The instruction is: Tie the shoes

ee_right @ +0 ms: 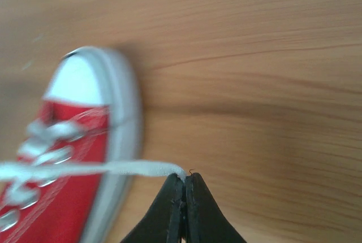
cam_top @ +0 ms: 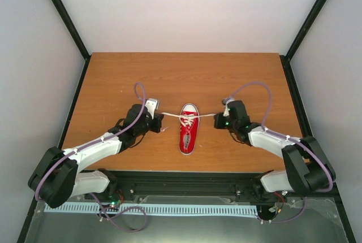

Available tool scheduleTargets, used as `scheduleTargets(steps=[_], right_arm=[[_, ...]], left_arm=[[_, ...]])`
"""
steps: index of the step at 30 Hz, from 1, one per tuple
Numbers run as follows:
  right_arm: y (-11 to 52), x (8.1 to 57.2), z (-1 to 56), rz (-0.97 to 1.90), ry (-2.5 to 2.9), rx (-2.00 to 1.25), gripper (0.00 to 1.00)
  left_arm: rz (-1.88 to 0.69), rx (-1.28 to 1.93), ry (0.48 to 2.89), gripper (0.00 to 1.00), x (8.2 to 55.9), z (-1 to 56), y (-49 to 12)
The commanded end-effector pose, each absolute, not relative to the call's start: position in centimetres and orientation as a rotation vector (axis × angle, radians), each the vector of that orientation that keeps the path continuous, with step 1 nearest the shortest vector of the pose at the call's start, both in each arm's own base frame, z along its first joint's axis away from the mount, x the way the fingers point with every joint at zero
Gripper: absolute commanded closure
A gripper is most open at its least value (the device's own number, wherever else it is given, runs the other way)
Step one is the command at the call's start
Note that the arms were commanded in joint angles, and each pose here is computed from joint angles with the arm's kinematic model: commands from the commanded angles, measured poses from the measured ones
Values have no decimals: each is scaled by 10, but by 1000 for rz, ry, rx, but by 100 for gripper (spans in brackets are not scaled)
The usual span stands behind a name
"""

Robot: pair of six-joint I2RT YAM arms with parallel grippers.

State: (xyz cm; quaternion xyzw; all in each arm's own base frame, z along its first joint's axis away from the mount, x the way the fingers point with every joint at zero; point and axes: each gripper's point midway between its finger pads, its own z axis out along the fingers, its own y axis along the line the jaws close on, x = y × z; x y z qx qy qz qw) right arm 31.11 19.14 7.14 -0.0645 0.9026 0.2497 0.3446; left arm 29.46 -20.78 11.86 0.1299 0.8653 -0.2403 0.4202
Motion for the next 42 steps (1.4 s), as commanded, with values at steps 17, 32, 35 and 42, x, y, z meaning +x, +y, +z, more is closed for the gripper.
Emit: scheduleTargets(steps=[17,32,35,42], right_arm=[[-10,287,68,173,2172,963,97],[-5,276,42,185,2244,1015,97],[-4,277,46,195,2237,1002,97],[-7,276,57,185,2211,979,97]], left_arm=[[-349,-143,2303,99,306,75,-151],[-489,-228,2478,99,268,18,-157],[-525,-170,2488,99,270,22,-167],[-532,-54,2500,82,273,40,-177]])
